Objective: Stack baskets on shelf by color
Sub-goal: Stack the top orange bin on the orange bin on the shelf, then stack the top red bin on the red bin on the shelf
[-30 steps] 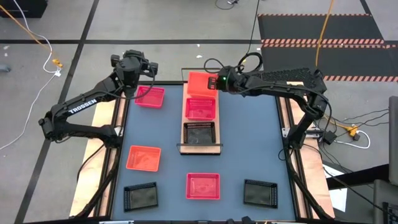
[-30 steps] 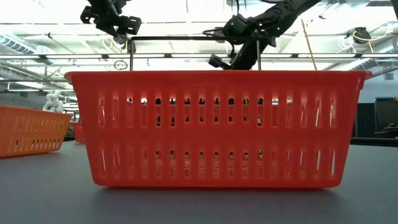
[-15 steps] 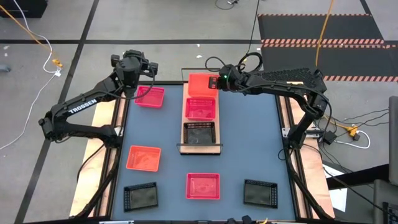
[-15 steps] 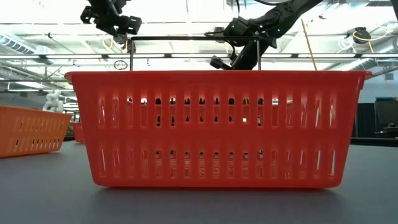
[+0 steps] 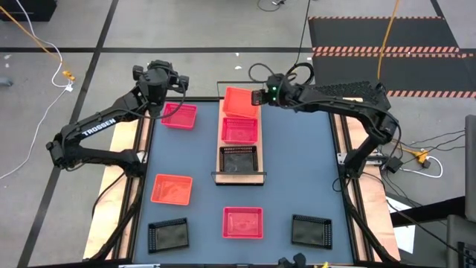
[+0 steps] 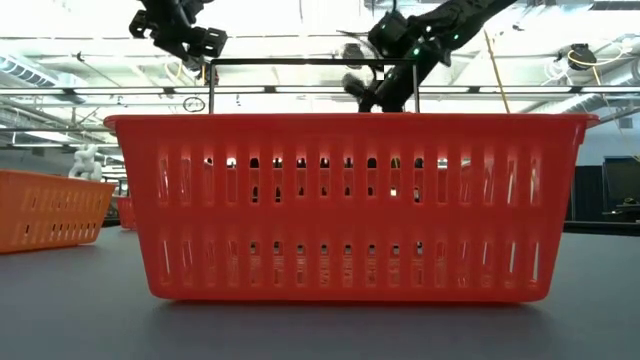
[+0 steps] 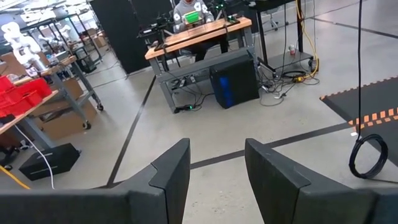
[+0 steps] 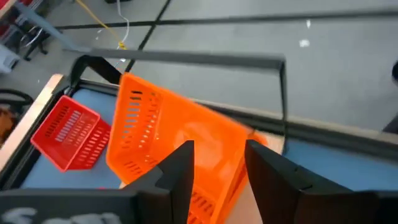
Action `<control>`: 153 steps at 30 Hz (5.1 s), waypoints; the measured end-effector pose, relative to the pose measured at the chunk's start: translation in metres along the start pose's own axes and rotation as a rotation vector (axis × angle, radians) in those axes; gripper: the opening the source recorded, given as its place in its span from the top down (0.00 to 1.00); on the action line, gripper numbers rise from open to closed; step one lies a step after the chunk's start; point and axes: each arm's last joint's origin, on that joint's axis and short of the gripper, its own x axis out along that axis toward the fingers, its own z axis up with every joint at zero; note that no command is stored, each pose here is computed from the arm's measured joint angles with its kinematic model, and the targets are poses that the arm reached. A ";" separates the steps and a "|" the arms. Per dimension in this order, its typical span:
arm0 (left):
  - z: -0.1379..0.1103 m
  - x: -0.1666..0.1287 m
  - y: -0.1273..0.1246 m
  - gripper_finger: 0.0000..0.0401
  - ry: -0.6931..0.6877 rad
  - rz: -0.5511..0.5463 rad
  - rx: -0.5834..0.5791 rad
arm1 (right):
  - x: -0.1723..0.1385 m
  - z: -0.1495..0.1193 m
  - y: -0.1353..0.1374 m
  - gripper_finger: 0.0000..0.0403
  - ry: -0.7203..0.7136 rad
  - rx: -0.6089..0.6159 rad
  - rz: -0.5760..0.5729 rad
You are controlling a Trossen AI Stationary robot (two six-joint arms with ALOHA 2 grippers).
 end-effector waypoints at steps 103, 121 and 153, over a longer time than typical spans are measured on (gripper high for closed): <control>-0.004 0.006 -0.023 0.61 -0.001 -0.469 0.018 | 0.055 -0.028 -0.061 0.89 0.004 -0.368 0.152; -0.004 0.006 -0.023 0.61 -0.010 -0.469 0.065 | -0.036 -0.009 -0.053 0.89 -0.004 -0.483 0.129; -0.026 -0.034 -0.090 0.61 0.063 -0.708 0.169 | -0.116 -0.113 -0.042 0.88 -0.549 -0.662 0.785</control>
